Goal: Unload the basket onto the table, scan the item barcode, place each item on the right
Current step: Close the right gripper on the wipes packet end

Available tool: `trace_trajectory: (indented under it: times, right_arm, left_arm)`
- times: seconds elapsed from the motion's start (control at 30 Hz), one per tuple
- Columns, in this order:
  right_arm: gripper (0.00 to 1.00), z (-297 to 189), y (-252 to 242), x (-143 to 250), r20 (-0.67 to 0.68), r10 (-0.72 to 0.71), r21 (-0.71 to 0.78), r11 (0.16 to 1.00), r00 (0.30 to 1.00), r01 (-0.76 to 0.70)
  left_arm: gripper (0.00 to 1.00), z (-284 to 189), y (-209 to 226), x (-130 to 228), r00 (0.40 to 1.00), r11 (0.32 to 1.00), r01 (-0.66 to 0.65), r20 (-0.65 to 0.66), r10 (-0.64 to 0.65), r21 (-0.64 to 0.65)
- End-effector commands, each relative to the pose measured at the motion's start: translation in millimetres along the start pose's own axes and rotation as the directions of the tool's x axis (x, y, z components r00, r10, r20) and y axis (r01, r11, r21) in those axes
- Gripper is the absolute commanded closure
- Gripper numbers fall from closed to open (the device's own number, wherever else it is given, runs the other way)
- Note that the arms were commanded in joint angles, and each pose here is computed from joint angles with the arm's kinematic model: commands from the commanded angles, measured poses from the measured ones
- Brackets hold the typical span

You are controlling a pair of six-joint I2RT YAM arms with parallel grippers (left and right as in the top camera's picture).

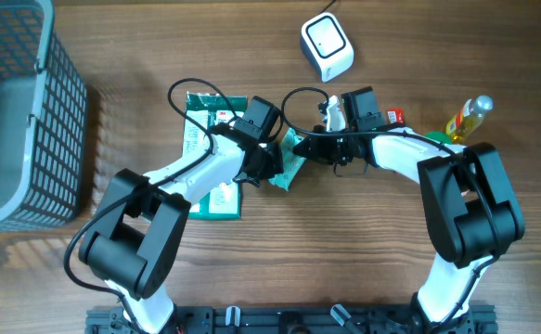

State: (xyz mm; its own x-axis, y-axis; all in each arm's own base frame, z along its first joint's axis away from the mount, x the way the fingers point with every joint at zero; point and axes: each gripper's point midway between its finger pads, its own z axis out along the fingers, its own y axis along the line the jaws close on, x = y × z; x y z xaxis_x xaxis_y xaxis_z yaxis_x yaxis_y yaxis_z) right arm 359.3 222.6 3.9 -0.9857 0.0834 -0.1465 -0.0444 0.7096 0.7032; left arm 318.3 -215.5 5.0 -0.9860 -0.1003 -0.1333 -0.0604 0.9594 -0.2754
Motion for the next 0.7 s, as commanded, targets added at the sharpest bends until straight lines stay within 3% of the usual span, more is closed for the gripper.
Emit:
trace_trajectory:
  times: [0.0, 0.2, 0.4, 0.5, 0.67]
  right_arm:
    - [0.96, 11.0, -16.9, 17.8, -0.046, 0.014, 0.047, 0.999, 0.999, -0.012]
    - [0.96, 11.0, -16.9, 17.8, -0.046, 0.014, 0.047, 0.999, 0.999, -0.012]
    - [0.96, 11.0, -17.0, 17.7, -0.046, 0.013, 0.047, 0.999, 0.999, -0.011]
    - [0.96, 11.0, -17.0, 17.7, -0.046, 0.013, 0.047, 0.999, 0.999, -0.011]
    - [0.96, 11.0, -17.0, 17.7, -0.046, 0.013, 0.047, 0.999, 0.999, -0.011]
  left_arm:
    - [0.93, 12.4, 23.6, 2.6, 1.000, 0.995, 0.006, 0.002, -0.006, -0.096]
    - [0.86, -43.1, 25.5, -42.3, 0.985, 0.997, 0.072, 0.158, -0.069, -0.014]
    - [0.71, -107.2, 73.0, -86.4, 0.919, 0.977, 0.211, 0.338, -0.203, 0.014]
    - [0.69, -113.9, 101.7, -91.1, 0.900, 0.959, 0.284, 0.344, -0.267, 0.000]
    - [0.54, -118.6, 134.2, -90.9, 0.879, 0.931, 0.365, 0.342, -0.334, -0.029]
